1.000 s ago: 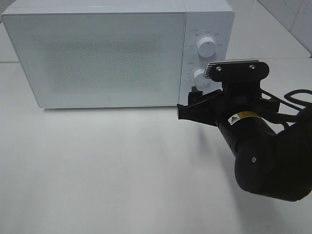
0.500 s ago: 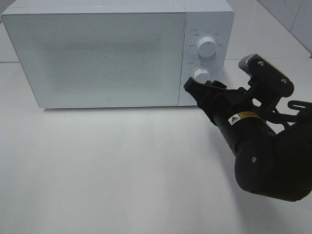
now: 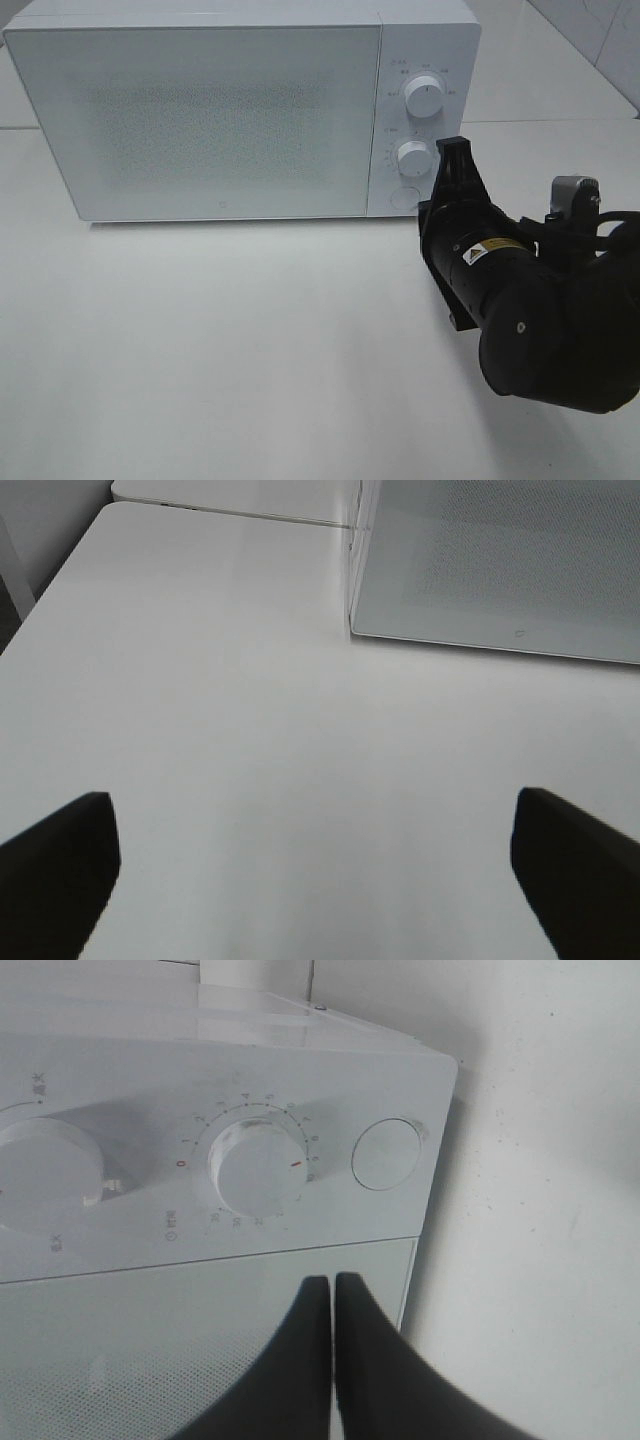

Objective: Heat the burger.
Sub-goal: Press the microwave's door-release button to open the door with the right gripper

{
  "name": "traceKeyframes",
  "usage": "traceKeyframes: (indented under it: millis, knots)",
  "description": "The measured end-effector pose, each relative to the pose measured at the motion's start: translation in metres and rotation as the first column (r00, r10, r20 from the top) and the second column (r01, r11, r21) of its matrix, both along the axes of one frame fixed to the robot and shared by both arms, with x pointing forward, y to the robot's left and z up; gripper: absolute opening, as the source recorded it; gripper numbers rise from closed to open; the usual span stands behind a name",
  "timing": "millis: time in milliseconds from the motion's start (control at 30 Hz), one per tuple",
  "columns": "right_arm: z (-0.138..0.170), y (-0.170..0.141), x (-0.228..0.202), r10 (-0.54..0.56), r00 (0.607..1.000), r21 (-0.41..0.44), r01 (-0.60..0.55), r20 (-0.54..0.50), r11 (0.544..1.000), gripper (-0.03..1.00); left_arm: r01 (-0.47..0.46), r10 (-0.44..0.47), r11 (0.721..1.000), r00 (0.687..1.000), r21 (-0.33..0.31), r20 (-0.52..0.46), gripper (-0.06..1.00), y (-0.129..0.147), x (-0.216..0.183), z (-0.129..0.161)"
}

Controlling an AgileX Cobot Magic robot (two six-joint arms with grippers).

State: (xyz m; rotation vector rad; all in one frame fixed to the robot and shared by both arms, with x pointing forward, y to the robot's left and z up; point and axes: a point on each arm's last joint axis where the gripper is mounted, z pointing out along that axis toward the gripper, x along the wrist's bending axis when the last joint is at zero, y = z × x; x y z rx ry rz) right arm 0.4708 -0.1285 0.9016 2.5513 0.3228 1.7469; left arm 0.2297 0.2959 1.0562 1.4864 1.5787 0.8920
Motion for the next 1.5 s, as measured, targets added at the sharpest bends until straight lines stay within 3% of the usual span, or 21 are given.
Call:
traceKeyframes:
  millis: [467,1500]
  knots:
    - [-0.017,0.008,0.022,-0.05,0.998,0.086,0.054,-0.048,0.995,0.0,0.0,0.0,1.0,1.0,0.0,0.0,0.99,0.0,0.0,0.0]
    - [-0.041,0.01,0.084,-0.097,0.99,0.116,0.109,-0.1,0.987,0.0,0.0,0.0,1.0,1.0,0.0,0.0,0.99,0.0,0.0,0.0]
